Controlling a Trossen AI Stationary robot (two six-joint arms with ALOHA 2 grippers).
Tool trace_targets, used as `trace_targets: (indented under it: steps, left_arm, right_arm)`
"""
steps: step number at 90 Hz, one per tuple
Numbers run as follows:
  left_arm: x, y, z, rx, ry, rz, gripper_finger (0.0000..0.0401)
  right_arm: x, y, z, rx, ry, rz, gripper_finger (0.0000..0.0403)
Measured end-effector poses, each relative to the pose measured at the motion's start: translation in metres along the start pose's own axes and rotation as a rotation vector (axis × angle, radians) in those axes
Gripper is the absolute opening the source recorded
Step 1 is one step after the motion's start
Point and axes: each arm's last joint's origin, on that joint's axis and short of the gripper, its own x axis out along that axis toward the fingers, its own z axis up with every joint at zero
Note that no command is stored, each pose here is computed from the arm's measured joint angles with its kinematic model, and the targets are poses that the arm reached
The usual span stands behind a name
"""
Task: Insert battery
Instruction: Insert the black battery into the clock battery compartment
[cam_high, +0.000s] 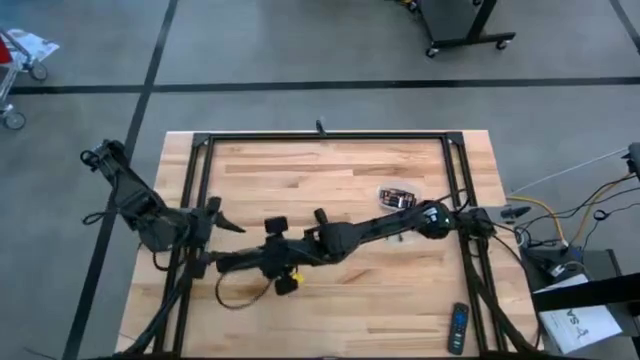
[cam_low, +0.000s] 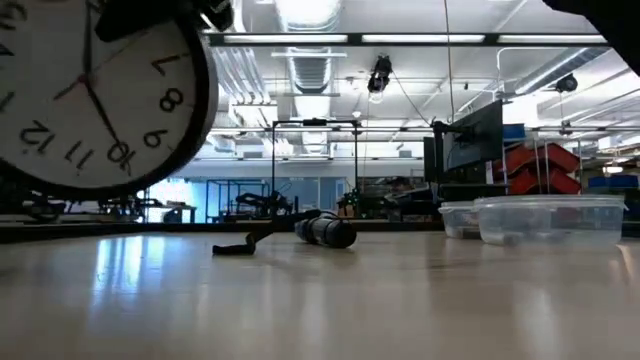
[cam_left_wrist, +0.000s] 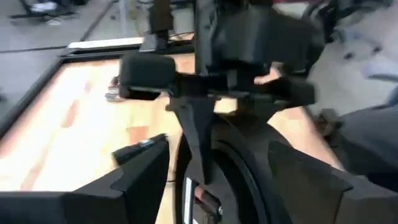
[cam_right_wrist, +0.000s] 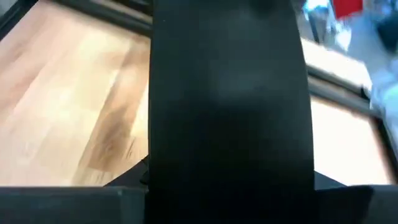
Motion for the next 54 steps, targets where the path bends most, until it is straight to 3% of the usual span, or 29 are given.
trace_targets:
  steps: [17,31,54]
  left_arm:
    - [-0.007,0.009,0.006,0.115,-0.086,0.148,0.0252]
    - [-0.006,0.008,0.007,0.191,-0.085,0.171,0.0236]
    - [0.007,-0.001,0.0,0.228,-0.008,0.182,0.0209]
  right_arm:
    - [0.008,-0.022,-0.006,0.305,0.016,0.088,0.0132]
    - [0.017,-0.054,-0.015,0.59,0.048,0.13,0.014]
    - [0.033,-0.104,-0.031,0.836,0.047,0.165,0.0131]
